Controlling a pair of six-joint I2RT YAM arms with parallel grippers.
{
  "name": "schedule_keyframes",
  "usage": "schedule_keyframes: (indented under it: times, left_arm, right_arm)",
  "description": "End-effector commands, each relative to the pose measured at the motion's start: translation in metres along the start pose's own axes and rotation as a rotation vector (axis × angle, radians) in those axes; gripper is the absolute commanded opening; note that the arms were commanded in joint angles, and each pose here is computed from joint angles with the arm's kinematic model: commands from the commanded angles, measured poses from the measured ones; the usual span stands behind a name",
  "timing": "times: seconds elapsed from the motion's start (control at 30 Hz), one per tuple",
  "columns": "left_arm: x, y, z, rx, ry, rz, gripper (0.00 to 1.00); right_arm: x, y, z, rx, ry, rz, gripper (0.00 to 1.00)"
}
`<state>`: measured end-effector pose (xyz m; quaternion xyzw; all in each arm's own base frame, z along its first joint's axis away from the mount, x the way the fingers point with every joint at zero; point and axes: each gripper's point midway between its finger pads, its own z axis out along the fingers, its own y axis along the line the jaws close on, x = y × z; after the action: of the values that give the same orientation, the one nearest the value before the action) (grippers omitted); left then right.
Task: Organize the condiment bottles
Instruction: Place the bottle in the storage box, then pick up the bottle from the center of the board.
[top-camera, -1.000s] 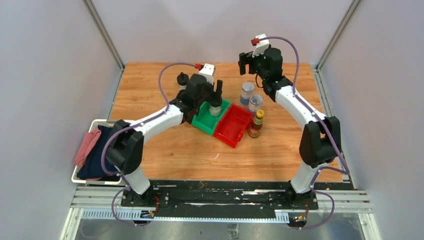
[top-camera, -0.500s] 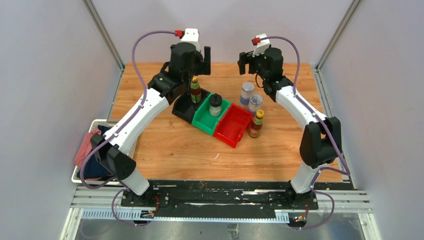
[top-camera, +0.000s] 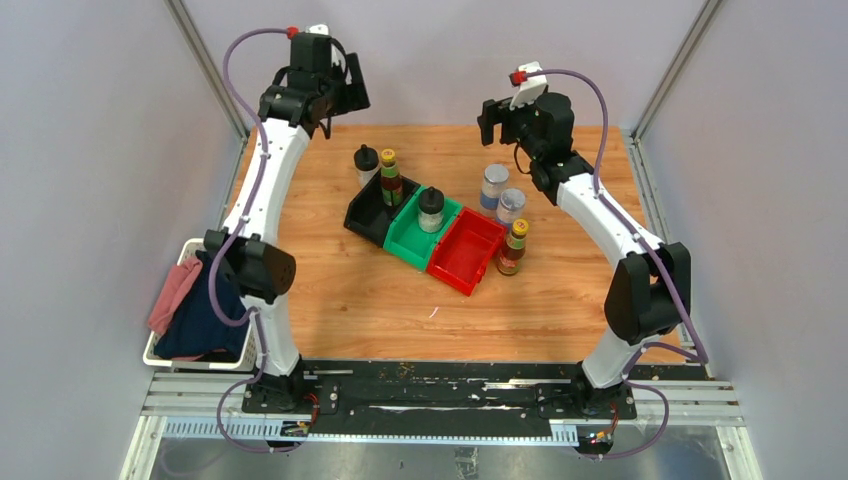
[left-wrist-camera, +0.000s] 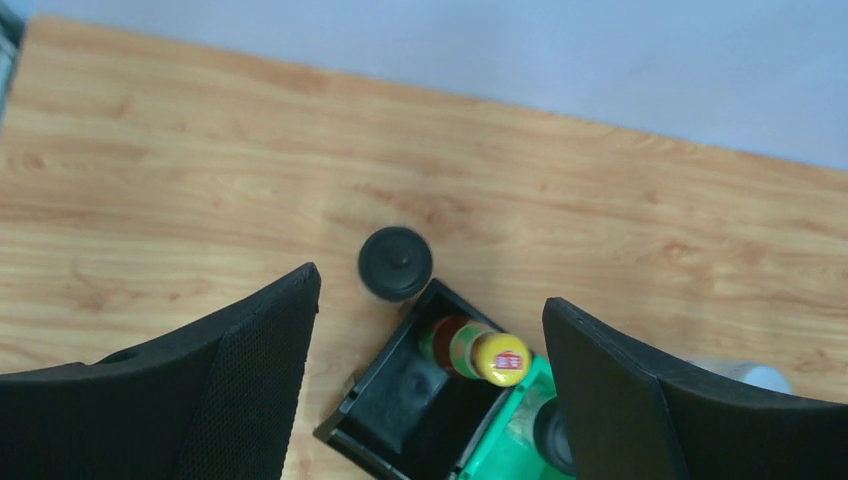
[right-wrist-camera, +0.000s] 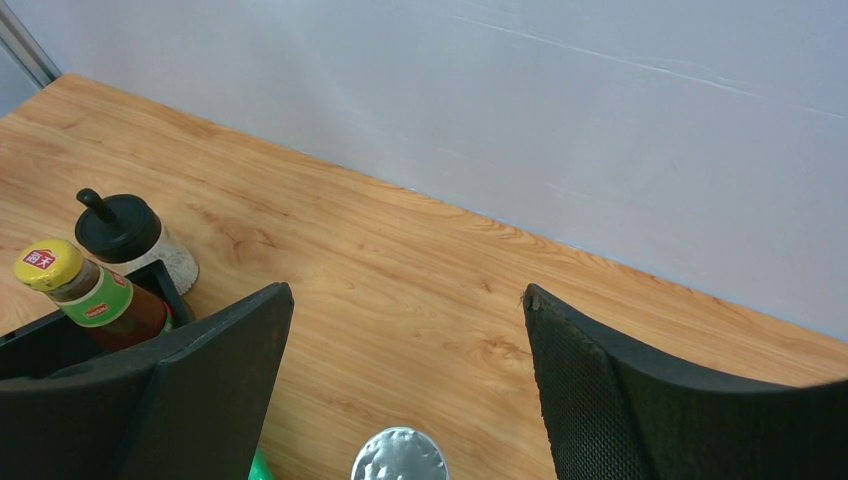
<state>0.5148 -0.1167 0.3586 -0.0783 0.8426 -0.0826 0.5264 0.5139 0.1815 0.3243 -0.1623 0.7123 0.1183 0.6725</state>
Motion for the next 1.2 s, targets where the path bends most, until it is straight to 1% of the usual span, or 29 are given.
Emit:
schedule_keyframes:
  times: [0.0,0.1,0.23,0.4,0.47,0.57,0.8,0.97,1.17]
  left_arm:
    - [0.067,0.010,0.034,0.023,0.246,-0.042,0.87]
    - [0.084,0.015,0.051,0.017,0.292,-0.032,0.86]
    - [0.092,0.017,0.063,0.029,0.304,0.019,0.86]
    - [0.093,0.027,0.069,0.016,0.257,0.080,0.85]
    - [0.090,0.028,0.071,0.036,0.208,0.088,0.84]
    - [0.093,0.034,0.065,0.073,0.166,0.114,0.83]
    - [0.087,0.044,0.046,0.160,0.057,0.215,0.86]
    - [0.094,0.045,0.039,0.210,0.048,0.295,0.87]
    - [0.117,0.046,0.038,0.299,0.049,0.370,0.88]
  right_arm:
    - [-0.009,-0.001,-0.008,0.000,-0.016,0.005,0.89]
    - [-0.009,-0.001,-0.007,0.002,-0.012,0.000,0.89]
    - [-0.005,-0.002,-0.005,0.004,-0.003,-0.003,0.89]
    - [-0.002,-0.002,-0.001,0.003,0.004,-0.003,0.89]
    - [-0.001,-0.002,0.000,0.003,0.005,-0.005,0.89]
    - [0.000,-0.002,0.002,0.002,0.009,-0.007,0.89]
    - [-0.001,0.000,0.002,-0.009,0.005,0.000,0.89]
    - [-0.001,0.001,0.002,-0.014,0.003,0.005,0.89]
    - [-0.001,0.001,0.000,-0.013,0.002,0.004,0.89]
